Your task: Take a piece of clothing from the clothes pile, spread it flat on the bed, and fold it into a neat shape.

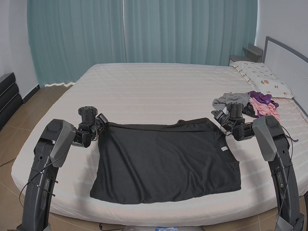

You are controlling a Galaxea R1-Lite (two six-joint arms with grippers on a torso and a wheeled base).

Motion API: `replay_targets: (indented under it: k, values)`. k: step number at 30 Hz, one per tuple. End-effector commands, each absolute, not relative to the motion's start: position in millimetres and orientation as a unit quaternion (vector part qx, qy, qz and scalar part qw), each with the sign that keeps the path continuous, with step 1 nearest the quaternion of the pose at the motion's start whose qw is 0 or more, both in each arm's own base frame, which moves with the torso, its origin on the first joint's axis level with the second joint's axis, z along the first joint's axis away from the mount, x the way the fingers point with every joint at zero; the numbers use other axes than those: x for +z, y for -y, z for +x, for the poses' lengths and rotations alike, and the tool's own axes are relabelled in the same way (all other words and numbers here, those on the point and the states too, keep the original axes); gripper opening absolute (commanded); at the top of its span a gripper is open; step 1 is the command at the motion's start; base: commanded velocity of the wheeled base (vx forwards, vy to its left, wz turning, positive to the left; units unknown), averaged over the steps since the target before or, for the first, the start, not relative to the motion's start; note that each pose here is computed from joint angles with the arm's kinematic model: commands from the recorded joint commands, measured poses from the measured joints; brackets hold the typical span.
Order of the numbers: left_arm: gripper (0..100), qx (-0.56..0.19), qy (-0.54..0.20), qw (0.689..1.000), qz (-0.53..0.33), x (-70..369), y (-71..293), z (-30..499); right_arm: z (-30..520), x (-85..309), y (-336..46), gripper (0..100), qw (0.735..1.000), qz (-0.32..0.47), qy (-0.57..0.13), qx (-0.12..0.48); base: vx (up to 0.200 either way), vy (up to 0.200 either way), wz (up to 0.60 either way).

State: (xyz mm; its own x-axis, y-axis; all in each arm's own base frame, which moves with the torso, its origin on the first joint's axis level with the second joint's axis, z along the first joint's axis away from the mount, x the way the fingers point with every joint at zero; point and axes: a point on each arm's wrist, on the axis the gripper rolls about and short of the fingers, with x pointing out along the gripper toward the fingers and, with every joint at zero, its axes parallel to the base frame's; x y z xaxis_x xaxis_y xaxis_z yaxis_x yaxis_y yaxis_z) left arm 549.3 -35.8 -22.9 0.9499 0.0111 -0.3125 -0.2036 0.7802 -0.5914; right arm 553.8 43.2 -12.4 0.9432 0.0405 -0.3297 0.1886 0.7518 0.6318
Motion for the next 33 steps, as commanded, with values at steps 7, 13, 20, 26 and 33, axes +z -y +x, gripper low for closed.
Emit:
replay_targets:
  k: [7,13,20,26,33]
  values:
    - [100,0.074,-0.157,0.928,-0.329,13,23,527,517,34,-17,100,0.914,0.359,-0.178,-0.06,0.0,0.0,0.0]
    - [100,0.047,-0.162,0.921,-0.352,69,18,490,471,60,-3,100,0.908,0.369,-0.192,-0.044,0.0,0.0,0.0]
    - [100,0.013,-0.213,0.898,-0.384,101,20,426,398,67,-4,100,0.905,0.372,-0.205,-0.018,0.0,0.0,0.0]
    - [100,0.019,-0.25,0.88,-0.403,94,21,387,345,55,-6,100,0.902,0.369,-0.222,-0.012,0.0,0.0,0.0]
    - [100,0.02,-0.295,0.86,-0.416,76,36,344,306,34,-8,100,0.896,0.356,-0.266,-0.015,0.0,0.0,0.0]
